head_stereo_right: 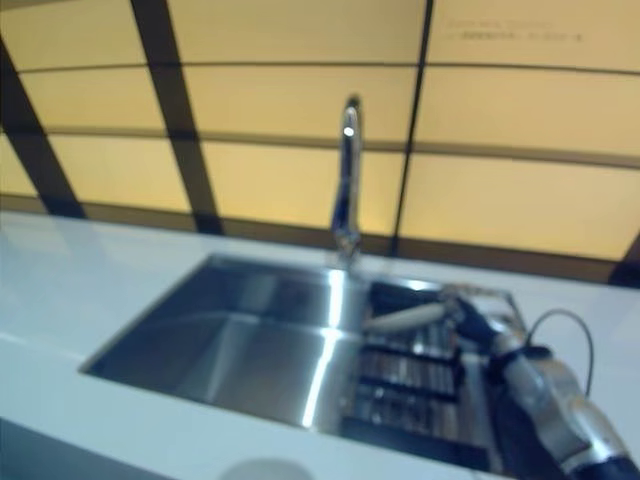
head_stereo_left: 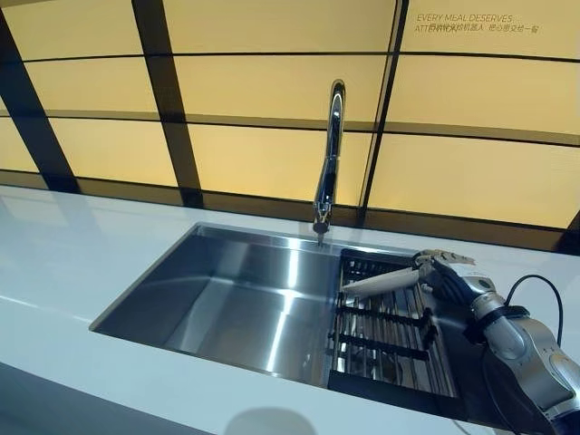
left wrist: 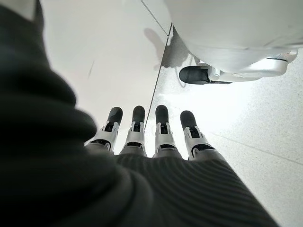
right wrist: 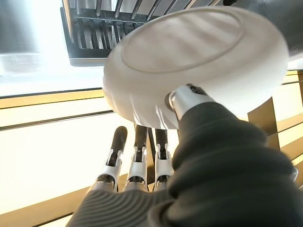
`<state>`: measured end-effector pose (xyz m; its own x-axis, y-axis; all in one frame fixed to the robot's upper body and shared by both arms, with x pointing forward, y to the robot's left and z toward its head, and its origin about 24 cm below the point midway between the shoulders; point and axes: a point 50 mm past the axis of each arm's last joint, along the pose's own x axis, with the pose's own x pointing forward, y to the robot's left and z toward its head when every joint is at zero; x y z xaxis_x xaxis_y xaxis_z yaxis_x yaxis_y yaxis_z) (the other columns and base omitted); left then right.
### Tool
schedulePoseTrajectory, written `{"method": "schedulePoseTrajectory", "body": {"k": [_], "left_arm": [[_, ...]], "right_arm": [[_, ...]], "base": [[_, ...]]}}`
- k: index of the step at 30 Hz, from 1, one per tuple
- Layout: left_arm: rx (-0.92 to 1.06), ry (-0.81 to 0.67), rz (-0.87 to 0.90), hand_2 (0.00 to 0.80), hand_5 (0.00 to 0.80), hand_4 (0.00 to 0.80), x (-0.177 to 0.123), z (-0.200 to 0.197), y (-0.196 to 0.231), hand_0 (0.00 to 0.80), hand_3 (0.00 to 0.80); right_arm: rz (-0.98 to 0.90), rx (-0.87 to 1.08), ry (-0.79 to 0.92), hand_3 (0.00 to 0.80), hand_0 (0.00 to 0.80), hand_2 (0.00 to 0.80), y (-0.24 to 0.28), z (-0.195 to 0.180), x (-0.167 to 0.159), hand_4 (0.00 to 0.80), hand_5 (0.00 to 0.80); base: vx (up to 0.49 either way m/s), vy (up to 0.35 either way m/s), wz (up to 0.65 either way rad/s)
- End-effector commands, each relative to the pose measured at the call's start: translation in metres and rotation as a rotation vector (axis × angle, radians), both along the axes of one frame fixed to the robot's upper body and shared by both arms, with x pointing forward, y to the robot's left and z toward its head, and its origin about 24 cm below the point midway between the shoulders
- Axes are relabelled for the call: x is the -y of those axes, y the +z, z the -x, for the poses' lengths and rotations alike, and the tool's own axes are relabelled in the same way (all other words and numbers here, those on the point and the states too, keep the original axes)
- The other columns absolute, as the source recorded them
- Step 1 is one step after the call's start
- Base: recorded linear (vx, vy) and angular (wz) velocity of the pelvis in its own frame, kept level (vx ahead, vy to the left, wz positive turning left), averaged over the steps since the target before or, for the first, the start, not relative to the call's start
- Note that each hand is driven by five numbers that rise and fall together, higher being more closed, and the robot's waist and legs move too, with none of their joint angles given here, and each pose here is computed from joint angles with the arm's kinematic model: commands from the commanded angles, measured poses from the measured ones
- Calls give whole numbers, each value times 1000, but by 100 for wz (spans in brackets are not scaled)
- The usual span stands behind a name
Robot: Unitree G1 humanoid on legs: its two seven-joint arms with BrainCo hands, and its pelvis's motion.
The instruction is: Take plates into dishwasher
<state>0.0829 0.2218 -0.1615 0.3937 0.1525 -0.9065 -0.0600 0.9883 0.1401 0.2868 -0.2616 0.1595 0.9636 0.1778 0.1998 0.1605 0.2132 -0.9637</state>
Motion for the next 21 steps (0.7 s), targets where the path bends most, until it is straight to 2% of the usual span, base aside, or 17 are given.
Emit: {"method": "schedulePoseTrajectory", "body": {"k": [1,21], "left_arm": [[-4,14,-52,0,0,0,-17,-2,2,0,0],[-17,18,-42,0,0,0,-20,4,2,0,0]], "right_arm": [[-63,154,72,800,800,800,26,3,-11,800,800],[-20,406,6,800,800,800,89,18,8,800,800]], "base": [[0,0,0],[11,26,-4]]}}
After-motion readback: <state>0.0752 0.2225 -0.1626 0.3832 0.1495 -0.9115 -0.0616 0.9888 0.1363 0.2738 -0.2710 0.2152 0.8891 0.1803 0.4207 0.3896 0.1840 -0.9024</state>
